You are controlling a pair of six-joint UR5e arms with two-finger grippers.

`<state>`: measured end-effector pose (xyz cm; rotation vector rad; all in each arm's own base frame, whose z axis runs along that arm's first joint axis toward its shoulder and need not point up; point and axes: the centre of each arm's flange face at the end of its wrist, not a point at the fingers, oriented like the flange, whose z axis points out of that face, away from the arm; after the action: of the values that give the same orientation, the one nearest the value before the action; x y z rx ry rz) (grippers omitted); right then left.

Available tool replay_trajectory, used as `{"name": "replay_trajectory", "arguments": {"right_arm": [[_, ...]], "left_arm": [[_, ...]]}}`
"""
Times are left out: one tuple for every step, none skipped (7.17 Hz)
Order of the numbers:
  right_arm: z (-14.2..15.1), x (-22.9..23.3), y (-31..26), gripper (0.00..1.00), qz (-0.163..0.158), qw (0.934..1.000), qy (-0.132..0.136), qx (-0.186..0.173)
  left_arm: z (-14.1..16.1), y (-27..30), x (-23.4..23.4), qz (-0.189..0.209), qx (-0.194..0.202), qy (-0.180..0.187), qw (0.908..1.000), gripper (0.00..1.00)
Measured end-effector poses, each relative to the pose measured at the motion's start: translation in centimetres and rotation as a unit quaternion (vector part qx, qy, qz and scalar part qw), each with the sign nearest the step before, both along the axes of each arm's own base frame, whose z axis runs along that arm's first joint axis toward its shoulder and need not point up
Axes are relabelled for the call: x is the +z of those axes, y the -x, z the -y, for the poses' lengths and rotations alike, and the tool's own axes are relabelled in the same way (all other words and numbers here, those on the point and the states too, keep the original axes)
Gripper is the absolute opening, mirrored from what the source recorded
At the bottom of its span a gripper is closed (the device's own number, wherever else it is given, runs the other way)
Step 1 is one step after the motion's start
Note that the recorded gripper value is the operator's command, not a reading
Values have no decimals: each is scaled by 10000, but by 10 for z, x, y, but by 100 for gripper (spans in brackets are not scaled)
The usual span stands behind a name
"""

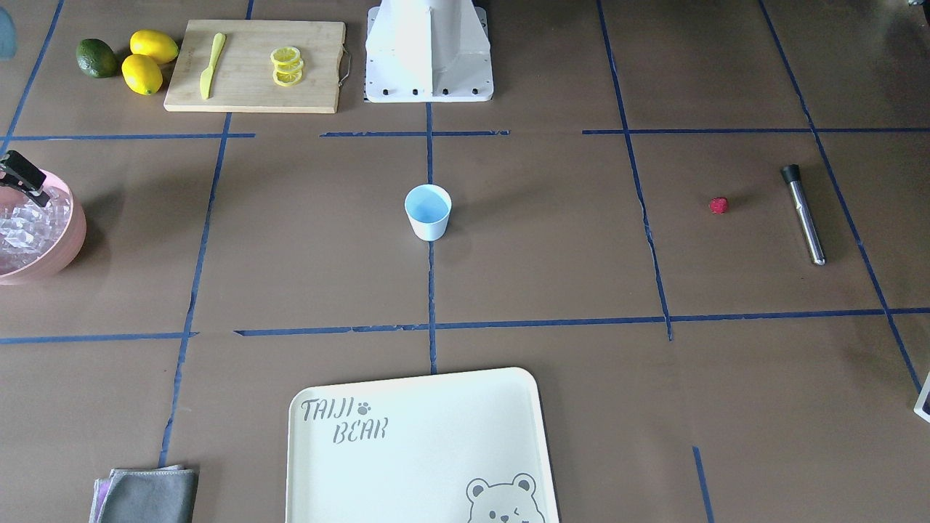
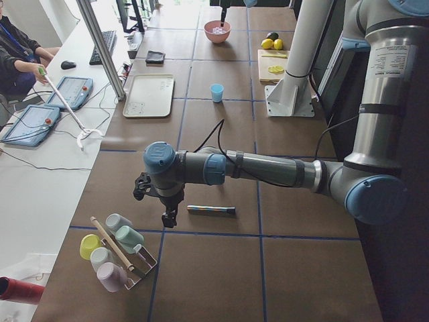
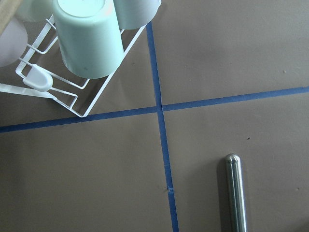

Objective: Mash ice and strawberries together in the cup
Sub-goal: 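Lower the right gripper into the bowl and grasp an ice cube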

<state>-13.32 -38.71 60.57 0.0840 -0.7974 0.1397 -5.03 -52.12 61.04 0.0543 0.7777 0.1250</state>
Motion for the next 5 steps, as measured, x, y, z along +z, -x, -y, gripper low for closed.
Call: {"name": "replay_trajectory", "arguments": {"right_arm": [[2, 4, 3, 95, 32, 10000, 16, 12], [3, 5, 4, 88, 50, 10000, 31, 15], [2, 5, 4, 82, 60, 10000, 44, 8], [2, 5, 4, 79, 72, 10000, 54, 3], [2, 6, 4, 77, 73, 9999, 69, 1]], "left_arm": [[0, 0, 0, -2, 2, -1, 10000, 100], [1, 0, 1, -3, 4, -11, 10000, 100], [2, 0, 1, -3, 5, -32, 10000, 100], [2, 0, 1, -2, 6, -50, 10000, 100], [2, 0, 1, -2, 6, -59, 10000, 100]]}}
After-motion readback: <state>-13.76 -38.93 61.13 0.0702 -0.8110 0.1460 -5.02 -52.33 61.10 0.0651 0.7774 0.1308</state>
